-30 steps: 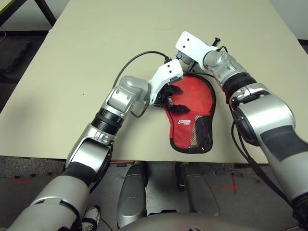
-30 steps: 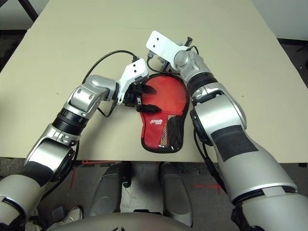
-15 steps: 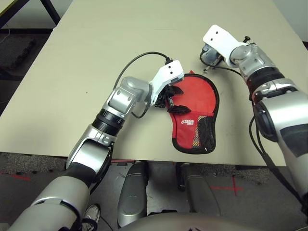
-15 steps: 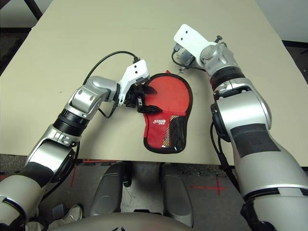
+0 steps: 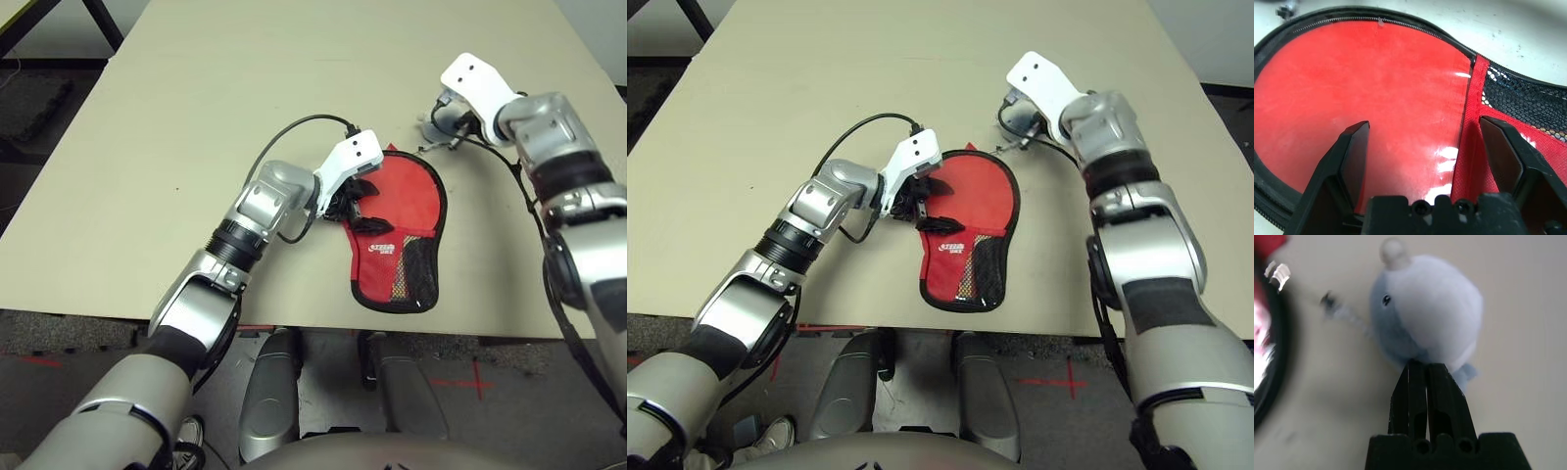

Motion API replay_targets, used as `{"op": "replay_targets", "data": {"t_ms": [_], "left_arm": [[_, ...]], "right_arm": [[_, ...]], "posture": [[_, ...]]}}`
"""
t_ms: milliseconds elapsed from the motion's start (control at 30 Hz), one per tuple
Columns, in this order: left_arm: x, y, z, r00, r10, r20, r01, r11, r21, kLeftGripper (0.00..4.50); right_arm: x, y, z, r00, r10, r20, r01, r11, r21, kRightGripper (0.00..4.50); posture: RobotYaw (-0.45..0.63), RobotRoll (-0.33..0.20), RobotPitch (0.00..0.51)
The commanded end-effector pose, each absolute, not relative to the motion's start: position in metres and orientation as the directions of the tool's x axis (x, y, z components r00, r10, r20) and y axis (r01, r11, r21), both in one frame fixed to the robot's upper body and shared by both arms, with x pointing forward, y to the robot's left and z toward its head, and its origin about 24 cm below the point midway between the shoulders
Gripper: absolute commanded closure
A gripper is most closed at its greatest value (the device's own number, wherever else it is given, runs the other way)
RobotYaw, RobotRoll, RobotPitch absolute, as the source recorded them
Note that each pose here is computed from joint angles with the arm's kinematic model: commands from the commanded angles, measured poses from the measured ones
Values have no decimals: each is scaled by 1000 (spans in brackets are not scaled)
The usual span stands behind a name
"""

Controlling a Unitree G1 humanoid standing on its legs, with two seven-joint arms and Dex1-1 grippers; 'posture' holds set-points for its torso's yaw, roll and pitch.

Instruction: Store the ping-pong paddle in its case and zip it.

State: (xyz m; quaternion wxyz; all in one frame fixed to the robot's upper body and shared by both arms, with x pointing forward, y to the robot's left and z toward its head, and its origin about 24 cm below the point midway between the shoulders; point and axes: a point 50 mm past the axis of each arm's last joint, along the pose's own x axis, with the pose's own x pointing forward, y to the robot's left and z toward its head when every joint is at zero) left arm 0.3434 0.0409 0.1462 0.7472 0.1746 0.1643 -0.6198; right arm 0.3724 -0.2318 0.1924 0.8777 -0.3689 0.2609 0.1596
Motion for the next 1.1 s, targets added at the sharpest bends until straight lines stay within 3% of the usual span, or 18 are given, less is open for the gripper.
{"op": "replay_targets", "data": {"t_ms": [33,467,667,1100], "left_arm": [[342,44,128,161,-838,-521,984,180,15,0],[345,43,125,154,-835,-529,984,177,8,0],[346,42,122,151,-834,-531,984,178,1,0],[350,42,120,157,-826,-541,983,186,2,0]], "right_arm": [[347,-237,190,785,73,-615,-492,677,-547,4457],[269,-223,208,665,136,-734,-673,535,-511,4457],[249,-212,213,592,191,-783,-745,499,-442,4457],[205,-216,199,386,190,-903,-859,432,-276,4457]], "posture": [[-90,0,231],[-145,0,237],[-172,0,241],[-201,0,243]]}}
